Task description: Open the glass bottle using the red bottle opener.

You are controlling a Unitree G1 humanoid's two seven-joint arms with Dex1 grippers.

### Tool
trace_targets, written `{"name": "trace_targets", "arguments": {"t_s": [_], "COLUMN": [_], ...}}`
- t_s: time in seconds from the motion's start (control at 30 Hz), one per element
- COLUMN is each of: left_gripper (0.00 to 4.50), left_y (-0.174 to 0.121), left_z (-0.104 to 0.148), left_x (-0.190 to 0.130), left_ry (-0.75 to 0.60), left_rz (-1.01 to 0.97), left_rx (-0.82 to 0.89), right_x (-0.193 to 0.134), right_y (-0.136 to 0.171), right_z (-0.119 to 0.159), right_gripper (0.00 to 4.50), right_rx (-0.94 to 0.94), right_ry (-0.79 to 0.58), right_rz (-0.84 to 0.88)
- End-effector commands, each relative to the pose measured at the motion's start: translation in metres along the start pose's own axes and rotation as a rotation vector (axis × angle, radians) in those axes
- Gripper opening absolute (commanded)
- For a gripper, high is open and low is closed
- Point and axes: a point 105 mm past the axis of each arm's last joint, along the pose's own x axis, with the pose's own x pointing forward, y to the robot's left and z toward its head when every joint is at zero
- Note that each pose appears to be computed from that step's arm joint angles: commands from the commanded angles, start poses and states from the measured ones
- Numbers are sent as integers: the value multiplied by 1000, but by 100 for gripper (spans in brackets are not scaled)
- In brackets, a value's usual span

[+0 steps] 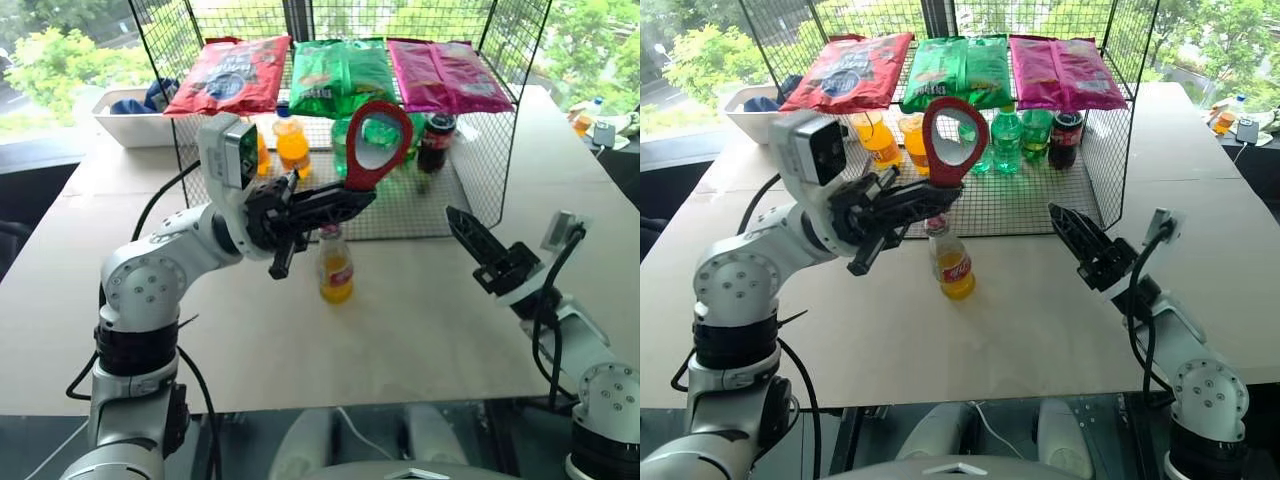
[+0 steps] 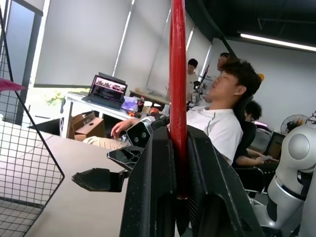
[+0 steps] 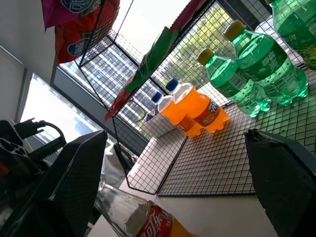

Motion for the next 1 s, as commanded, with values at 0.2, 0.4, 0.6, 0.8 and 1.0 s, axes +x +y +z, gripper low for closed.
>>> {"name": "trace_targets", "arguments": {"t_s": [0.2, 0.4, 0.6, 0.8, 1.0], "left_gripper": [5, 5, 5, 5, 5], "left_y": [23, 43, 62, 74, 83], "left_z": [21, 23, 6, -9, -18], "left_x": [10, 10, 8, 16, 20], "left_ry": [0, 31, 44, 6, -7], "left_rz": [-2, -16, -25, -46, -59], "left_rx": [171, 219, 166, 21, -47], "right_x": [15, 33, 51, 67, 74], "right_y": [15, 23, 22, 23, 28], "right_z": [17, 28, 37, 30, 27], "right_gripper": [450, 450, 450, 450, 450], "right_rx": [-55, -106, -183, -273, -298], "right_ry": [-46, -61, -86, -49, -24], "right_rz": [74, 118, 120, 173, 235]}}
